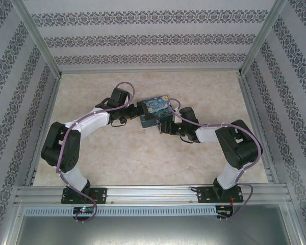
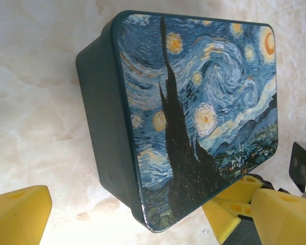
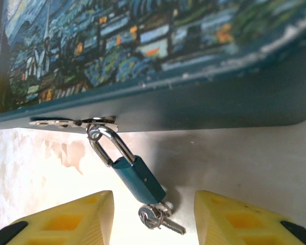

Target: Unlock the padlock with the key

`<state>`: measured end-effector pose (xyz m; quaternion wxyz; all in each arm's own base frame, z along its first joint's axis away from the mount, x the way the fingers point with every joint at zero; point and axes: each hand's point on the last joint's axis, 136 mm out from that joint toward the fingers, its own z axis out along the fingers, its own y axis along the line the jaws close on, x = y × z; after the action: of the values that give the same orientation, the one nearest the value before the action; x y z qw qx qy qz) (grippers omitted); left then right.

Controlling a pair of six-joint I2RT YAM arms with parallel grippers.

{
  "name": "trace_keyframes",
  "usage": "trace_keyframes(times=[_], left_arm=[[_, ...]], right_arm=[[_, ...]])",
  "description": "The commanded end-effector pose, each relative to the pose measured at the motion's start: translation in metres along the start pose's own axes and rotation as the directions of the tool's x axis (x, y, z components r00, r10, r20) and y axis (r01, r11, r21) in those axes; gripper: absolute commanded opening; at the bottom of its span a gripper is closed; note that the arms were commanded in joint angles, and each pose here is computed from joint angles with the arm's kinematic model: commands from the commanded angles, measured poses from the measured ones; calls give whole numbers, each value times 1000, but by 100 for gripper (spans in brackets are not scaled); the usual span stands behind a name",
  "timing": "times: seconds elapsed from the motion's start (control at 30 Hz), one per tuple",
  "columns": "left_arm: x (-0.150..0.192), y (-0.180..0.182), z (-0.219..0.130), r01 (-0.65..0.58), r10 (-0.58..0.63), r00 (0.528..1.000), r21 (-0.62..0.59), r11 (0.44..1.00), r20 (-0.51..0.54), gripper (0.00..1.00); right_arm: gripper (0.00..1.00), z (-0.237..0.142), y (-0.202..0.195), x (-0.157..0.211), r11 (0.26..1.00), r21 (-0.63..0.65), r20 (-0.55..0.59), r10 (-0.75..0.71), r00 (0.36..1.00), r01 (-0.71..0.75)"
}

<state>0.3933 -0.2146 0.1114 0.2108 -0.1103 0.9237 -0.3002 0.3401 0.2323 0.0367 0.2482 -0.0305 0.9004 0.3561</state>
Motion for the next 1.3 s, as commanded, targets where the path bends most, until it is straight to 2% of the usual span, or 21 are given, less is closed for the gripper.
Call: trace_keyframes(times=[0.0, 0.67, 0.8, 1.1, 1.27], left_arm=[[-3, -3, -3, -18, 18, 1000, 8, 1000, -19, 100], [-7, -7, 4, 2, -1, 1000, 34, 999, -26, 100], [-5, -5, 5, 3, -2, 1000, 32, 999, -30, 100], [-8, -2, 2, -32, 32, 999, 2, 999, -26, 100], [-10, 3, -5, -98, 96, 995, -85, 992, -27, 100]], right_arm=[[45, 4, 8, -13, 998, -42, 20, -42, 999, 43], [32, 20, 14, -2, 996, -81, -17, -29, 999, 28], [25, 21, 13, 2, 997, -75, -23, -27, 999, 25], [1, 12, 11, 3, 999, -48, -8, 20, 1000, -20], [0, 3, 6, 3, 994, -5, 14, 107, 994, -107]])
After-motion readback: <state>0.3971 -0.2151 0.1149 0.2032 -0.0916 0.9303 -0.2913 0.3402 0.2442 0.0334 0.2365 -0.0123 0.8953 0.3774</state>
